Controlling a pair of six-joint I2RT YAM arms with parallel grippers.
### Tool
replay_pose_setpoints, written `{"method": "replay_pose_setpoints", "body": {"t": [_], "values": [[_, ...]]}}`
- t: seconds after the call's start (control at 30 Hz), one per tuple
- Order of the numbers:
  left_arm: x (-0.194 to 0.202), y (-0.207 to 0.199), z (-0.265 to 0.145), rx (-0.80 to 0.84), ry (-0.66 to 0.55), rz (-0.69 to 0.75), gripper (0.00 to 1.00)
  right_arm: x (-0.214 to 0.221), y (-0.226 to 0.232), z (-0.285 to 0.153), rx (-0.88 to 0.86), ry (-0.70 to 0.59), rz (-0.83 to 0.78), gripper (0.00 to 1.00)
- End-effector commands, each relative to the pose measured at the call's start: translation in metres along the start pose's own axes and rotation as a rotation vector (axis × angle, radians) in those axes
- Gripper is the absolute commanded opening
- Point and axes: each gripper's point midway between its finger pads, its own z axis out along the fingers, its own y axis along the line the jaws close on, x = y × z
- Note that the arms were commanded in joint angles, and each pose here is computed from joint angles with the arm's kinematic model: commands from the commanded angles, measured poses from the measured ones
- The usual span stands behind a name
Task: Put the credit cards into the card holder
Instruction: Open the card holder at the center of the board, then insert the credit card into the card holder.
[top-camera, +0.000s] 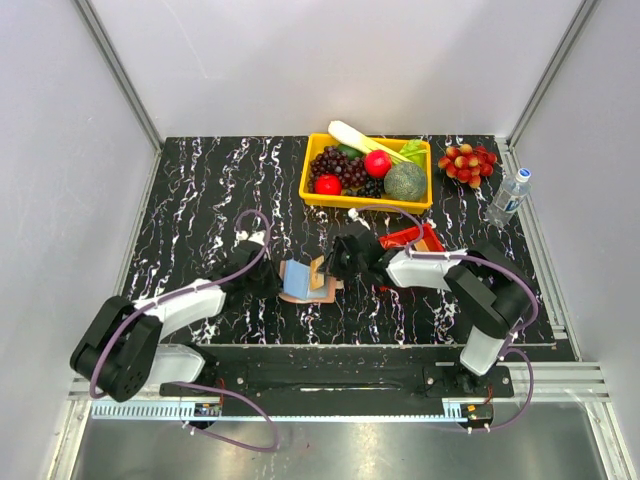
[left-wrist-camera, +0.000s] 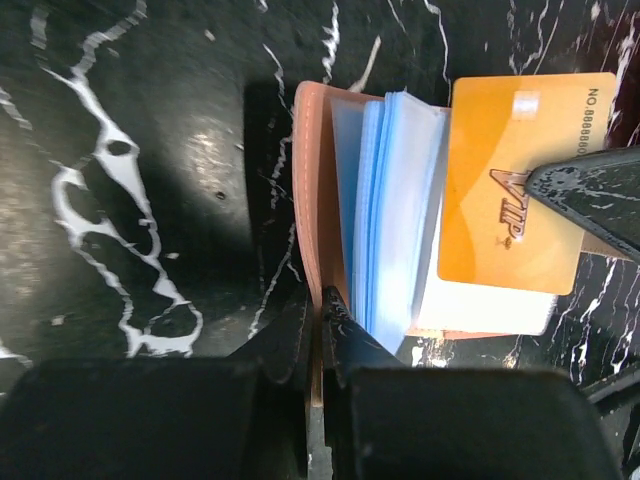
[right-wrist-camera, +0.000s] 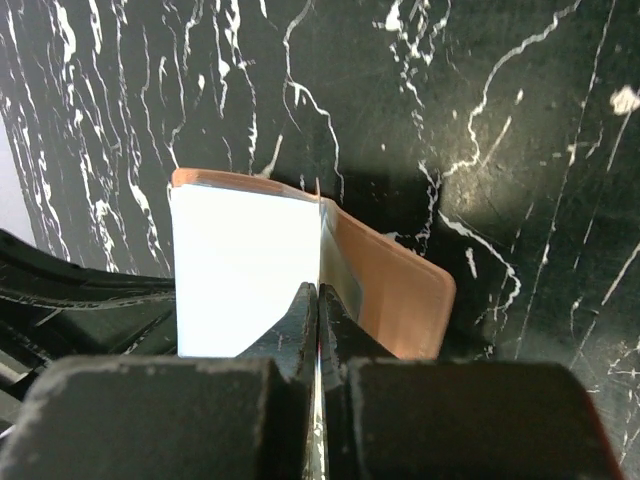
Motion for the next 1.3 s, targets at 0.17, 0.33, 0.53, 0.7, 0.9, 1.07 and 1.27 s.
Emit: {"method": "replay_pose_setpoints", "body": {"t": [0.17, 0.33, 0.53, 0.7, 0.9, 1.07, 1.27], "values": [[0.025, -0.012, 0.016, 0.030, 0.039, -0.075, 0.00, 0.011, 0.019, -0.017, -0.142, -0.027, -0.024, 0.00], [0.026, -0.012, 0.015, 0.018, 0.034, -0.086, 0.03, 0.013, 0.018, -0.017, -0.172, -0.046, 0.007, 0.00], [0.017, 0.008, 0.003, -0.085, -0.026, -0.056, 0.59, 0.022, 0.005, -0.005, -0.126, -0.015, 0.037, 0.00], [0.002, 0.026, -0.020, -0.178, -0.111, -0.032, 0.70, 0.022, -0.018, 0.001, 0.005, -0.017, 0.041, 0.00], [-0.018, 0.012, -0.039, -0.095, -0.233, -0.073, 0.82, 0.026, -0.020, 0.006, 0.016, 0.011, 0.029, 0.00], [-0.023, -0.012, -0.041, 0.050, -0.268, -0.074, 0.89, 0.025, -0.016, 0.005, 0.008, 0.012, 0.021, 0.00], [-0.027, -0.041, -0.029, 0.177, -0.243, -0.062, 0.94, 0.023, -0.013, 0.005, 0.002, 0.015, 0.009, 0.00]]}}
